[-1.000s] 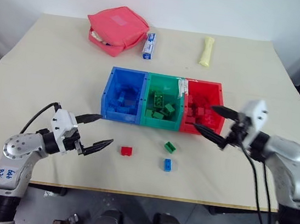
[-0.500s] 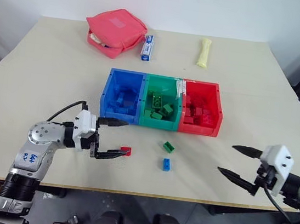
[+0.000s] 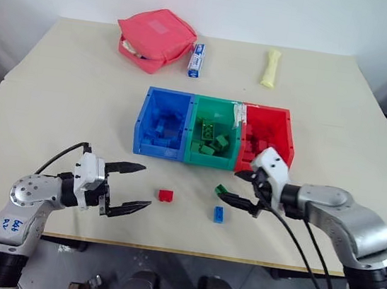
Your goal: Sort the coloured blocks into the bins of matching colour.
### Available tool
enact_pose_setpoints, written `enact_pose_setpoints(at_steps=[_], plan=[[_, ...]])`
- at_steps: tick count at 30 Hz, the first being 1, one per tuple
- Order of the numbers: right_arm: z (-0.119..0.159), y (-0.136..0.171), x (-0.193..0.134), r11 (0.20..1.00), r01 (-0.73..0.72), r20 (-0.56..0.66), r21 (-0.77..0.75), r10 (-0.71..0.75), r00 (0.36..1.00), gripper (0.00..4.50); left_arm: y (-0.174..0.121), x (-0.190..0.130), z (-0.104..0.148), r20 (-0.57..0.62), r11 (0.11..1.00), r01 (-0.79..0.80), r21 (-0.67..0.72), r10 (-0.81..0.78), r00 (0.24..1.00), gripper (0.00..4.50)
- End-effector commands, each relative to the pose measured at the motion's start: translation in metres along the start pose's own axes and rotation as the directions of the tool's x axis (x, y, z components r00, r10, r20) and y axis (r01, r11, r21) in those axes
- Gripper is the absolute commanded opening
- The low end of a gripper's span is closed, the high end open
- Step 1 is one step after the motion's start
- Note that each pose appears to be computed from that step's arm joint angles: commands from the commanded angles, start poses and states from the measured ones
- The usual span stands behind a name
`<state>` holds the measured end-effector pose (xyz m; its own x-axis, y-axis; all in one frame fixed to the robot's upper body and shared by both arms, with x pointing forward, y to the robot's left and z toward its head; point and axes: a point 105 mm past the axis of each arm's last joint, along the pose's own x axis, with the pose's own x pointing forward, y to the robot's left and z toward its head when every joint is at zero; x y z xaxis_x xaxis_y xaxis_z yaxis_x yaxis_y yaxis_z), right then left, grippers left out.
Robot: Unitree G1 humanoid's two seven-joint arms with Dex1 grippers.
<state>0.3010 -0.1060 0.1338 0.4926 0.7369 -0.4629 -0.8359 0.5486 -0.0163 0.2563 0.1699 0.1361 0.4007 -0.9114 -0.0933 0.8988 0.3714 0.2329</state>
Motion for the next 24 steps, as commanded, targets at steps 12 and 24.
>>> enact_pose_setpoints(at_steps=[12,24], plan=[[-0.006,-0.013,0.016,0.995,0.046,-0.069,-0.087,-0.052,0.996,1.89,-0.005,-0.008,0.011,0.021,0.997,-0.075,0.034,0.075,0.997,4.50],[0.104,-0.031,0.014,0.984,0.103,0.321,-0.144,-0.052,0.946,0.50,0.022,-0.033,0.026,0.130,0.946,-0.320,-0.057,0.325,0.937,4.50]])
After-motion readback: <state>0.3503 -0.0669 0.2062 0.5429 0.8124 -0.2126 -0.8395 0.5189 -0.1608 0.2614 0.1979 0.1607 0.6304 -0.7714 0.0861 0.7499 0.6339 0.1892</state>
